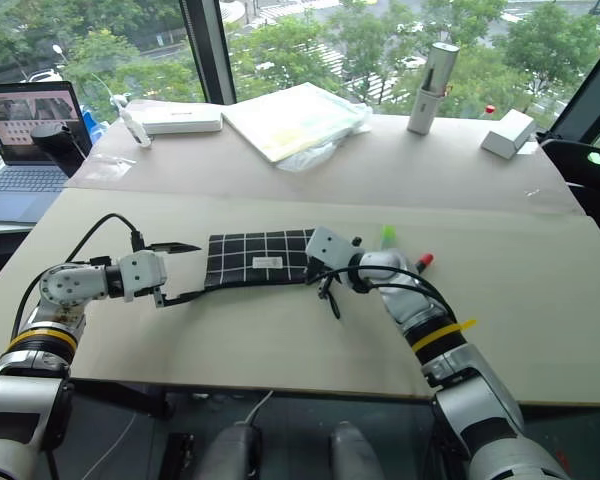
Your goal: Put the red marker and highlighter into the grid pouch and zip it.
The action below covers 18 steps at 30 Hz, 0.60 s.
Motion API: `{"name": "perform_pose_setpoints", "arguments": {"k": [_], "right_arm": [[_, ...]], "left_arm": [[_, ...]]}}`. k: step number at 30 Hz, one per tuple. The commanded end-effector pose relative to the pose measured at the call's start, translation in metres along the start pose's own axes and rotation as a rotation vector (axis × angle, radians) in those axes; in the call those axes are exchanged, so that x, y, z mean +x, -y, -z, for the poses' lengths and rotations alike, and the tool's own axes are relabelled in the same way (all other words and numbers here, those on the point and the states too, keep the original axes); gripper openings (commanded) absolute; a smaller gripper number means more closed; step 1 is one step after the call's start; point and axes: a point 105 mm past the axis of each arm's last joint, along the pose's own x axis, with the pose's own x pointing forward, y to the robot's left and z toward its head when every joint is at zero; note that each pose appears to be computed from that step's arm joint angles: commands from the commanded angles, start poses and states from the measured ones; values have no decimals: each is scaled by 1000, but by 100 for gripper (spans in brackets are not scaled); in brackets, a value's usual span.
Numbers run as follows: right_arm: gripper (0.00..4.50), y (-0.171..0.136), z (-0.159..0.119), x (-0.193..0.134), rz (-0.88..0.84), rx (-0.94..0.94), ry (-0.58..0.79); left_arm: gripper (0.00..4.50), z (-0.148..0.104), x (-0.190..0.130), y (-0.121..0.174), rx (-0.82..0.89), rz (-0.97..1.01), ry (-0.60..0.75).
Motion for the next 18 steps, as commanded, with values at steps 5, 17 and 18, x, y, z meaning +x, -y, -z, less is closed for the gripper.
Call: {"name": "perform_pose_setpoints", "arguments": {"k": [5,17,18], "right_arm": [[2,1,7,-3,12,18,-18],[0,3,10,-5,25,42,-17],[0,3,10,-5,24,43,-16]], "left_arm": [[450,-13,20,0,56,19,53],[189,-19,26,-1,50,43,85],[151,-19,27,0,47,47,89]]}}
